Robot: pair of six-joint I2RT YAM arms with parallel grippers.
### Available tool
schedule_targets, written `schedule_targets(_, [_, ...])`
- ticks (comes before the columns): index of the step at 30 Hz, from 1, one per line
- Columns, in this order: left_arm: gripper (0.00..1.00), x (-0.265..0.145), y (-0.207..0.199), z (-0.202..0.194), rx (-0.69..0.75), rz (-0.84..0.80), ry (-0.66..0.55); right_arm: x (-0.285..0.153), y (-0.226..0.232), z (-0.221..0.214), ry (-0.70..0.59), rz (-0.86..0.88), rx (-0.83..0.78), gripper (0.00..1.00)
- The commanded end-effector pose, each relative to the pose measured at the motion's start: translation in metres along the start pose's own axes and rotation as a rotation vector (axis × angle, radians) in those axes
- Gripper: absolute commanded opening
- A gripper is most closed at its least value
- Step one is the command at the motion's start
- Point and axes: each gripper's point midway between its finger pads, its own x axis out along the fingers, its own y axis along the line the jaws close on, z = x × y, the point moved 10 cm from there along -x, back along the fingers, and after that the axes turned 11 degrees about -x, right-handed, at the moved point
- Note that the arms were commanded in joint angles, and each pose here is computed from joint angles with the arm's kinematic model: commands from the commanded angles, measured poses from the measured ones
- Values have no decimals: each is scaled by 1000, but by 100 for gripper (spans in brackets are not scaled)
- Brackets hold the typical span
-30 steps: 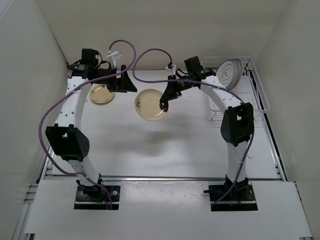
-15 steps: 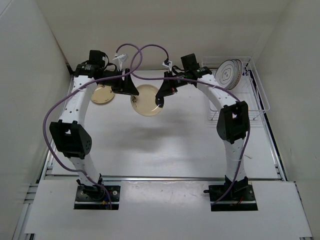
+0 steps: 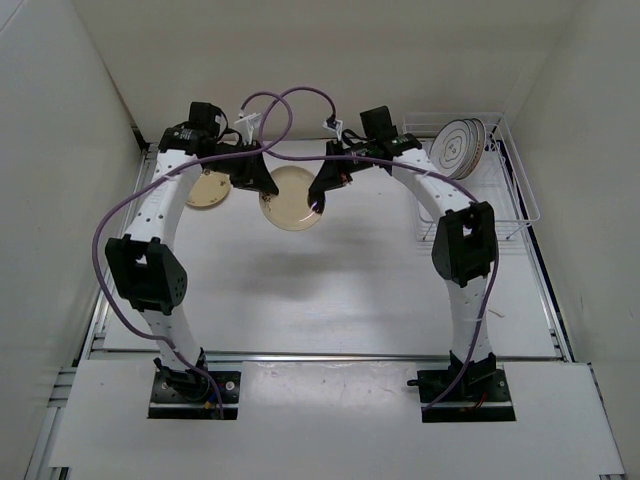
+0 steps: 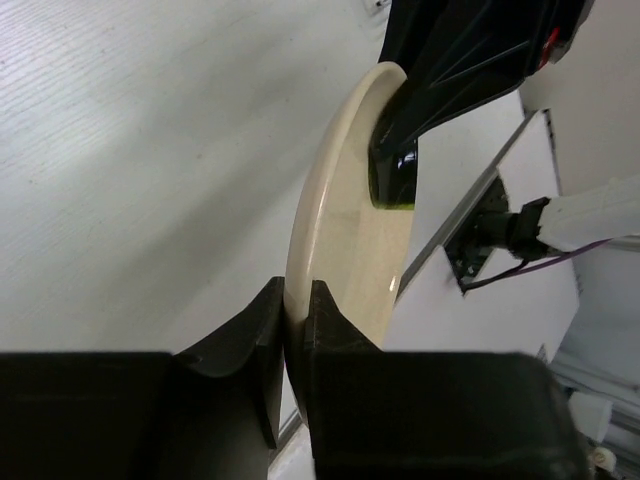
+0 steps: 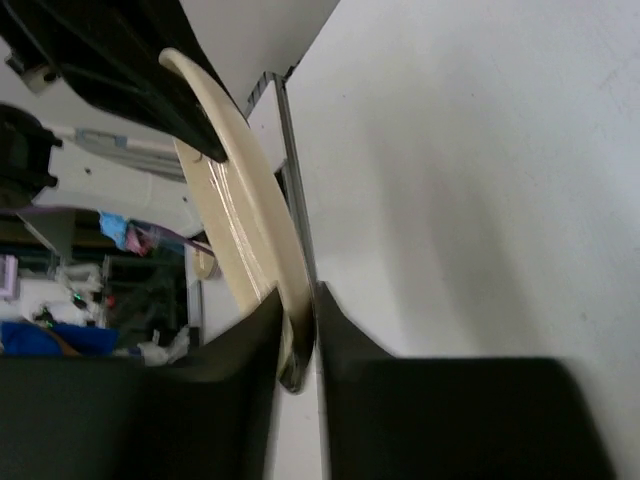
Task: Unload the plates from the dish rack
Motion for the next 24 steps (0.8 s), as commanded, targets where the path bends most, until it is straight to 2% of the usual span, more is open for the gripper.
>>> schedule_targets(1, [11, -3, -7, 4, 64, 4, -14, -6, 7, 10, -22, -3, -13, 20])
schedule_targets(2, [11, -4, -8, 7, 49, 32, -36, -12, 7, 11, -30, -44, -14, 40])
schedule_targets(3, [11, -6, -10, 12, 56, 50, -64, -15, 9, 9, -25, -122, -2, 49])
schedule_targets(5, [10, -12, -14, 23, 48, 122, -132, -35, 4, 10, -38, -222, -45, 50])
schedule_targets(6, [10, -12, -13, 27, 47, 139, -152, -45, 8, 6, -35, -268, -38, 57])
schedule_targets(9, [10, -24, -1, 42, -14, 153, -223, -86, 6, 6, -72, -483, -78, 66])
schedule_targets(11, [10, -33, 19, 53, -65, 174, -260, -116, 1, -4, -81, -611, -45, 66])
schedule_targets(12, [10, -38, 23, 60, -80, 176, -295, -130, 10, -3, -93, -676, -88, 69])
schedule_targets(13, [10, -42, 30, 64, -90, 173, -304, -148, 4, -12, -80, -791, -65, 77])
schedule_targets(14, [10, -47, 50, 71, -133, 190, -327, -158, 7, -17, -59, -839, -97, 82])
schedule_targets(15, [10, -52, 53, 79, -131, 164, -352, -169, 22, -18, -73, -892, -128, 83])
schedule_targets(16, [10, -55, 61, 83, -141, 159, -358, -181, 19, -32, -59, -943, -93, 85])
schedule_targets(17, [10, -58, 81, 88, -175, 157, -371, -192, 33, -36, -75, -1010, -100, 86])
schedule_targets(20, [10, -61, 107, 99, -193, 109, -385, -214, 51, -65, -72, -1089, -41, 90])
schedule_targets(24, [10, -75, 150, 103, -262, 62, -408, -238, 68, -106, 2, -1148, -14, 95])
